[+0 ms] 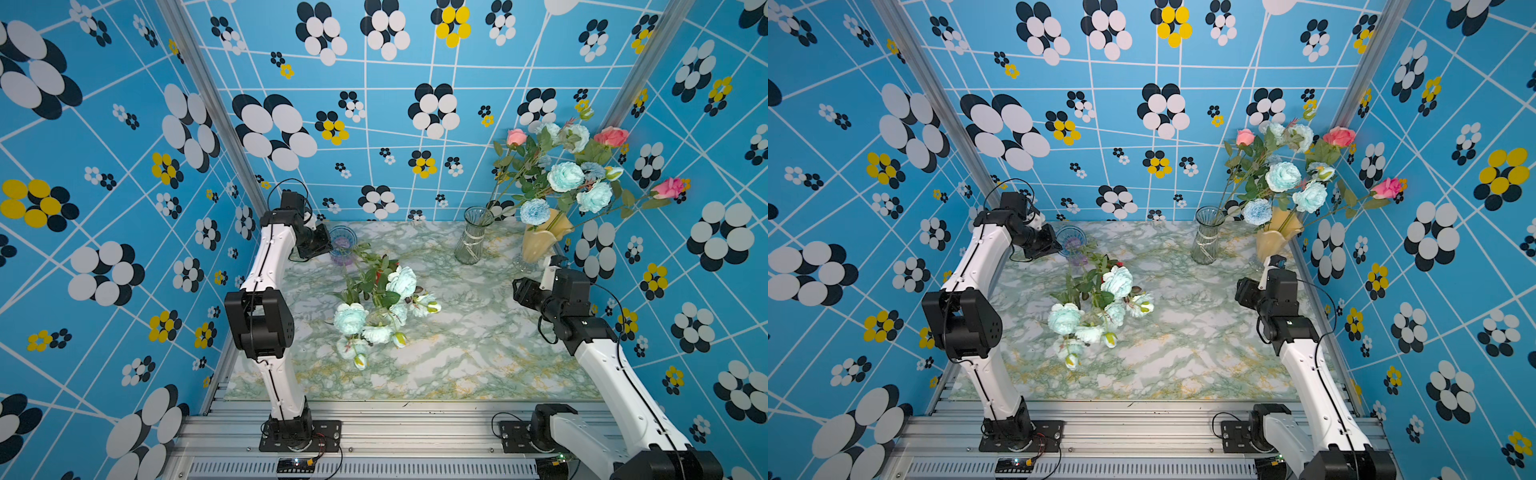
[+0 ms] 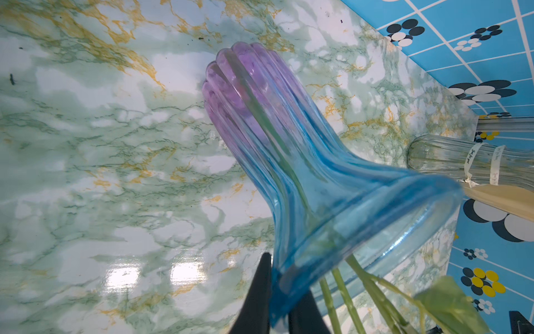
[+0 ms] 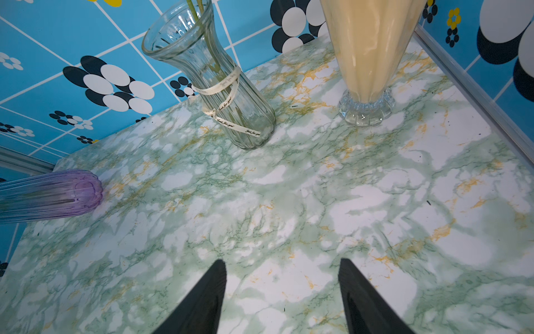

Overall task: Pick out blue flowers from the vase
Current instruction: Move the vase to the center of the board.

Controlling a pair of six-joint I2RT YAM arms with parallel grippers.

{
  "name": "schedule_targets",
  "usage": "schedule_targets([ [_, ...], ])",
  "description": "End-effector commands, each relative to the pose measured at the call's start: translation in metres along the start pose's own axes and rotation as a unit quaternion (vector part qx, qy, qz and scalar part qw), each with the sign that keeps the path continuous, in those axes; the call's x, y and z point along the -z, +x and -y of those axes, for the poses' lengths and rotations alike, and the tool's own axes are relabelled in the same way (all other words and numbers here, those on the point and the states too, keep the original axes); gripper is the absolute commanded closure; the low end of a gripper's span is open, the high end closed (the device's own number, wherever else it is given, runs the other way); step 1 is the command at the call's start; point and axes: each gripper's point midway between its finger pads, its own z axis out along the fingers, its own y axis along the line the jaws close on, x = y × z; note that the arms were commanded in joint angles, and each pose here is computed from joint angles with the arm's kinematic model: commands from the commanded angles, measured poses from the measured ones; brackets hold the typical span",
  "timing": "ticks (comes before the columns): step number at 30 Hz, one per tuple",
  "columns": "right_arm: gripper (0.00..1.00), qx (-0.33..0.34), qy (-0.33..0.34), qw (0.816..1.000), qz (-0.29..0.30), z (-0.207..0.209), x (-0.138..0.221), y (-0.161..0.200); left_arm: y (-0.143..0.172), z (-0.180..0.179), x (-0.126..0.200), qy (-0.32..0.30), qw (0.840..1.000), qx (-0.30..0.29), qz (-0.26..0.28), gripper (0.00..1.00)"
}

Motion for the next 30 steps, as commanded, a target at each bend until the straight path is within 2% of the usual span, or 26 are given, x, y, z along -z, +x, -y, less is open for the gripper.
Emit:
schedule_targets([
  [1,0.35,0.007,-0.011,1.0,0.004,-0.006,0.006,-0.009,-0.001,0.028,0.019,0.045,0.999,-0.006,-0.009,1.0],
  [14,0.35,0.008,-0.013,1.0,-0.004,-0.008,0.003,-0.008,-0.028,0.053,0.039,0.09,0.996,0.011,-0.009,1.0],
  [20,0.35,0.009,-0.018,1.0,-0.008,-0.009,0.002,-0.008,-0.015,0.051,0.045,0.072,0.997,0.005,-0.018,1.0],
  [30,0.34,0.011,-0.026,0.999,-0.029,-0.013,-0.002,-0.004,0.024,0.076,0.069,0.077,0.996,-0.017,-0.038,1.0],
])
